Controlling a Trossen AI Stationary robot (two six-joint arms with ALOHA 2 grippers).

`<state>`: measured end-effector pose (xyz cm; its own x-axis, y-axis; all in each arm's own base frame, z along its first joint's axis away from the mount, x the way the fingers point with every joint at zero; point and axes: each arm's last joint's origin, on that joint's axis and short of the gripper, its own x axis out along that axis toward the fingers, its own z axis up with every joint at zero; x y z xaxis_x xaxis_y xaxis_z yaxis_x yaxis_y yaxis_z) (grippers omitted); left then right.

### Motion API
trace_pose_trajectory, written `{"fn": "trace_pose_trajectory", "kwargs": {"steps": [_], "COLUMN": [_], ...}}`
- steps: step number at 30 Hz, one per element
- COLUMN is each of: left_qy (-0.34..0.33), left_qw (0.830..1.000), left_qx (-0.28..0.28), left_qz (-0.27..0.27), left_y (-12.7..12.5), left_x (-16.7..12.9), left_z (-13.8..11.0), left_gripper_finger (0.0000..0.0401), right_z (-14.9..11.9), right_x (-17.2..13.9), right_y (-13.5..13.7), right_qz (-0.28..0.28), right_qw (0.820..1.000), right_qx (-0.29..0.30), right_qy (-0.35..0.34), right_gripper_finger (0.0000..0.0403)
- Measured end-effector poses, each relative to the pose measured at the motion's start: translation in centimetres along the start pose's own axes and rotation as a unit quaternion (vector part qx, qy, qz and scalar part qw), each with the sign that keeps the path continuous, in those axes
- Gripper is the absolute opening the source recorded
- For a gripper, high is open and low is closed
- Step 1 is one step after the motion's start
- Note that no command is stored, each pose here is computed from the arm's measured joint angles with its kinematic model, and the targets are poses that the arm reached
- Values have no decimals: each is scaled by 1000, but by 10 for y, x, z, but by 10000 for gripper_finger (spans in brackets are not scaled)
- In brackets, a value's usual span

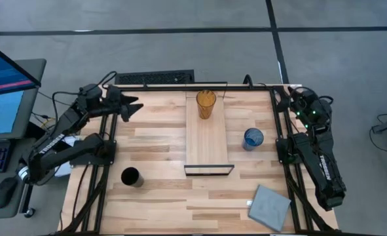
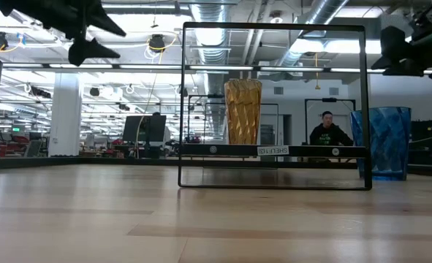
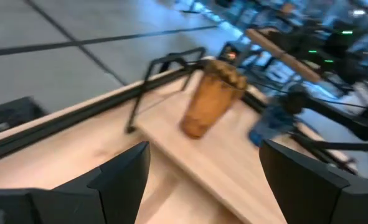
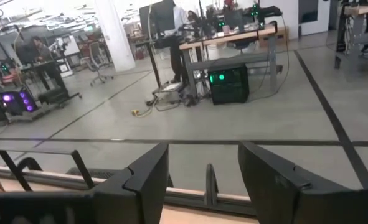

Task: Stack small to large cups/mugs on shelf
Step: Put the black cup on the shelf

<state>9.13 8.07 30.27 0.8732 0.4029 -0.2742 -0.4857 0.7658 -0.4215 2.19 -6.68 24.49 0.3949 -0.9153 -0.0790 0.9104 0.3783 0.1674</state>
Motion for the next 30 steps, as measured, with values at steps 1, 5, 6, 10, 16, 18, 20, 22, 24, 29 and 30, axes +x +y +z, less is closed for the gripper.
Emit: {"fn": "trace_pose_trajectory", "kwargs": {"steps": [1,5,6,10,16,18,20,22,24,29,30], "left_qy": [-2,-3,-2,2,13,17,20,31,37,61,66], "left_qw": [1000,1000,1000,999,996,995,995,993,992,992,993], "left_qx": [-2,-5,-6,-13,-6,-23,-43,-64,-75,-89,-85], "left_qz": [6,15,18,46,89,90,92,92,93,70,58], "left_y": [0,1,2,5,11,12,13,15,16,18,18], "left_x": [0,0,1,6,14,16,19,22,25,34,35], "left_z": [0,0,0,-1,-1,-2,-2,-3,-4,-5,-5], "left_gripper_finger": [293,293,293,293,293,293,293,293,293,293,293], "right_z": [0,0,0,0,-2,-2,-2,-2,-2,-2,-2], "right_x": [0,0,0,0,0,0,0,0,0,0,0], "right_y": [0,0,0,0,0,0,0,0,0,0,0], "right_qz": [0,0,0,0,-1,-1,-1,-1,-1,-1,-1], "right_qw": [1000,1000,1000,1000,1000,1000,1000,1000,1000,1000,1000], "right_qx": [0,0,0,-4,-2,-2,-3,-3,-3,-3,-3], "right_qy": [0,0,0,0,9,8,8,8,8,8,8], "right_gripper_finger": [214,214,214,214,214,214,214,214,214,214,214]}}
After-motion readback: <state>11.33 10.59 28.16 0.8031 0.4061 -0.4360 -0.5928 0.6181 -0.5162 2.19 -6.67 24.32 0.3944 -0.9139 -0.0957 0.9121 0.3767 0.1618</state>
